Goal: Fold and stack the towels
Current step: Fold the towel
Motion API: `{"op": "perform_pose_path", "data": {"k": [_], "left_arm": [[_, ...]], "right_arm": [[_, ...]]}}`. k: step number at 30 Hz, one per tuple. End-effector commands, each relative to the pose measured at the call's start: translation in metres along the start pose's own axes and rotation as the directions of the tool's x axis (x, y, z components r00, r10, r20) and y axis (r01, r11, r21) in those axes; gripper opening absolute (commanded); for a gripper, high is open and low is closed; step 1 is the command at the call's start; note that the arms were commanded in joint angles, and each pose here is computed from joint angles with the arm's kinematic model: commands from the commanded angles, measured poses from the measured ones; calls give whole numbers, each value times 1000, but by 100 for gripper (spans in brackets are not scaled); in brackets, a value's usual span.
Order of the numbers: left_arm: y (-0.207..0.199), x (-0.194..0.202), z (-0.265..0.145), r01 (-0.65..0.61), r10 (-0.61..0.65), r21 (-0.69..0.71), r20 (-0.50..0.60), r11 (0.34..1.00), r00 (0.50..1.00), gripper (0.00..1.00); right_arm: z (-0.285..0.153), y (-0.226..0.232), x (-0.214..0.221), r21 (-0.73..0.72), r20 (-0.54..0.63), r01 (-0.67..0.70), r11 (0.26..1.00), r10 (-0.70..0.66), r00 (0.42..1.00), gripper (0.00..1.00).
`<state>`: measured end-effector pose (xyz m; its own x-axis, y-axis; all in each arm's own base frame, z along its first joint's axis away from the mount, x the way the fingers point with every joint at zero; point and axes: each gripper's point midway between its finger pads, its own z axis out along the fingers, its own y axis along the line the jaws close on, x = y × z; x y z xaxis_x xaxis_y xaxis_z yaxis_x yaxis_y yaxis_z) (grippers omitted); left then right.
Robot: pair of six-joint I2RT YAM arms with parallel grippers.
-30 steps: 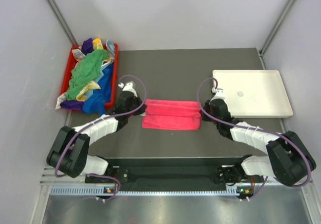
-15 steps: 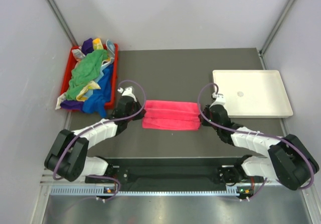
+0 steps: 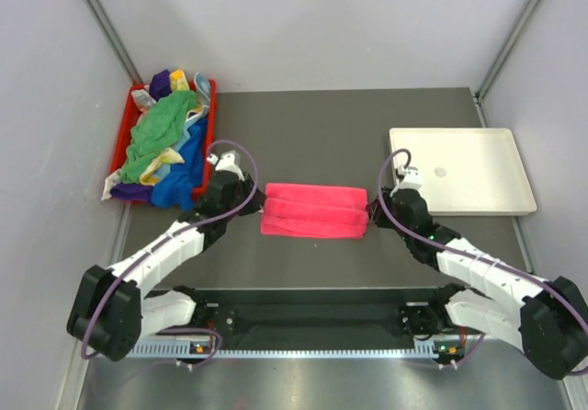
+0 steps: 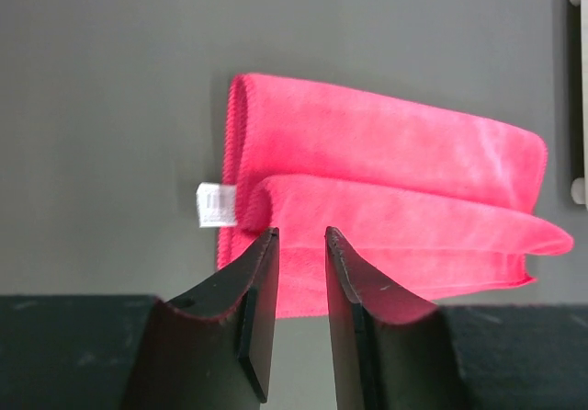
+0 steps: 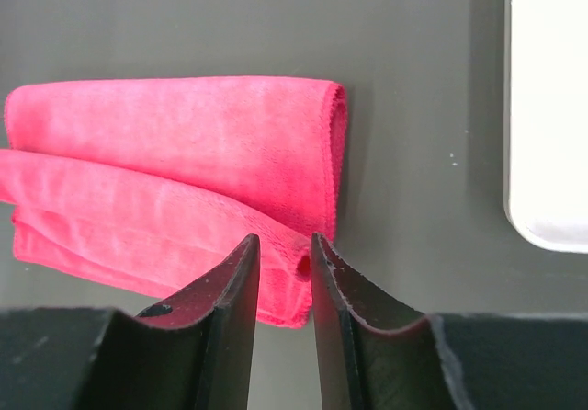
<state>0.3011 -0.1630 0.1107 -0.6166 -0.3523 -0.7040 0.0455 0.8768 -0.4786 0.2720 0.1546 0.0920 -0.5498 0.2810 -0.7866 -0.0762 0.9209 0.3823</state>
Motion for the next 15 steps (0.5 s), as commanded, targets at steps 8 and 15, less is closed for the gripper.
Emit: {"op": "perform_pose_path", "data": {"k": [8, 15], "left_arm": [[-22, -20, 62, -96, 89, -91, -80, 991, 993, 32], [-18, 11, 85, -120, 97, -103, -199, 987, 975, 29]], "right_arm": [[39, 29, -25, 52, -32, 53, 997, -51, 998, 28], [52, 32, 7, 38, -120, 52, 998, -48, 992, 26]]}}
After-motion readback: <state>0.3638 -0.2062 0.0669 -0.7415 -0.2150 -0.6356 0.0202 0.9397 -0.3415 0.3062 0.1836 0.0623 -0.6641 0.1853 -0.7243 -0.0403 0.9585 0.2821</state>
